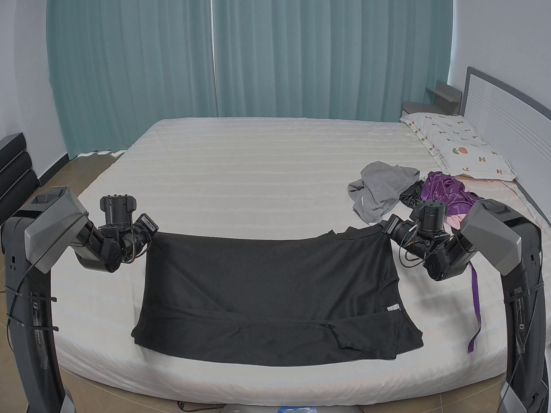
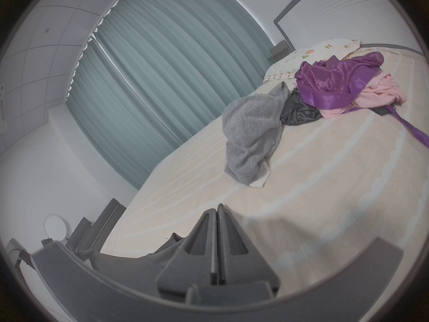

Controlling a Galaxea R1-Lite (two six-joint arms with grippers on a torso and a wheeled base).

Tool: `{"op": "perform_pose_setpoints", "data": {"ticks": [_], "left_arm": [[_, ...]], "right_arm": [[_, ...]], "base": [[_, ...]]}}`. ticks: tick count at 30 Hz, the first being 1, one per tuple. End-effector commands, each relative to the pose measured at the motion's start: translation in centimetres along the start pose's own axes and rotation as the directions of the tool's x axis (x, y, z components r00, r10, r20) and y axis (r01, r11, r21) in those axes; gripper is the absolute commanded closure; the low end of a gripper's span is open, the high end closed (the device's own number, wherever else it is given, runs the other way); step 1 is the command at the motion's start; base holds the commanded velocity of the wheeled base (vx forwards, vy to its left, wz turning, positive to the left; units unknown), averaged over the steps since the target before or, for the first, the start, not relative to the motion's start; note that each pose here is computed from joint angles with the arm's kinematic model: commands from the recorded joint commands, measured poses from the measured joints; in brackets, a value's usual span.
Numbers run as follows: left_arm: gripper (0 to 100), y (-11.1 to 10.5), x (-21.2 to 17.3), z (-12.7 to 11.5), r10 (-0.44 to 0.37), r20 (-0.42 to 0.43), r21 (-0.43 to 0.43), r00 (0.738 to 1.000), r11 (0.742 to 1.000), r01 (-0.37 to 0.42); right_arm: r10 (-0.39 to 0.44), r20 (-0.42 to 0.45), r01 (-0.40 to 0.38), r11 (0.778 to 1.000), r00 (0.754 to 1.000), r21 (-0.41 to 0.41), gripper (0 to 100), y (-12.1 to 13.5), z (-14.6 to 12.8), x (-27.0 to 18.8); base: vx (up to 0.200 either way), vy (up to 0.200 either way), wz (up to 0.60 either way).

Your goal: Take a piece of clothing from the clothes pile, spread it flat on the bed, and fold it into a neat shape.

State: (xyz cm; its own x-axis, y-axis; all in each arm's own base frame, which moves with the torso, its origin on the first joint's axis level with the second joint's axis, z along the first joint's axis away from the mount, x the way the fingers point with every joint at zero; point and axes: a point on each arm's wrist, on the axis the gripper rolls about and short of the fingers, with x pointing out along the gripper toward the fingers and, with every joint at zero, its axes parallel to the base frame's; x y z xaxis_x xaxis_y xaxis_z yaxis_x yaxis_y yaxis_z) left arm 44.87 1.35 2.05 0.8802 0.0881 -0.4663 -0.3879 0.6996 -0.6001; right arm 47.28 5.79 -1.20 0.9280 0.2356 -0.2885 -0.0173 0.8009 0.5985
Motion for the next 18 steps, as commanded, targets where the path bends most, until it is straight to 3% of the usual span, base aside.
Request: {"op": "perform_pose_setpoints", "data": {"ticks": [1,9,18], "left_arm": [[100,0.0,0.0,0.1,-0.001,0.001,-0.002,1.0,1.0,0.001],[100,0.5,-0.1,0.1,0.013,-0.001,-0.007,1.0,1.0,-0.013],[100,0.7,-2.6,0.1,0.014,-0.013,-0.009,1.0,1.0,-0.014]], "right_arm": [[-0.009,-0.011,0.009,1.0,1.0,0.0,100,-0.1,-0.2,-0.2],[-0.016,-0.023,0.016,1.0,1.0,0.007,100,-0.4,-0.5,-0.6],[0.04,-0.046,-0.039,0.999,0.998,0.025,100,0.8,0.2,-4.3]], "base": [[0.0,0.0,0.0],[0.0,0.0,0.0],[0.0,0.0,0.0]]}}
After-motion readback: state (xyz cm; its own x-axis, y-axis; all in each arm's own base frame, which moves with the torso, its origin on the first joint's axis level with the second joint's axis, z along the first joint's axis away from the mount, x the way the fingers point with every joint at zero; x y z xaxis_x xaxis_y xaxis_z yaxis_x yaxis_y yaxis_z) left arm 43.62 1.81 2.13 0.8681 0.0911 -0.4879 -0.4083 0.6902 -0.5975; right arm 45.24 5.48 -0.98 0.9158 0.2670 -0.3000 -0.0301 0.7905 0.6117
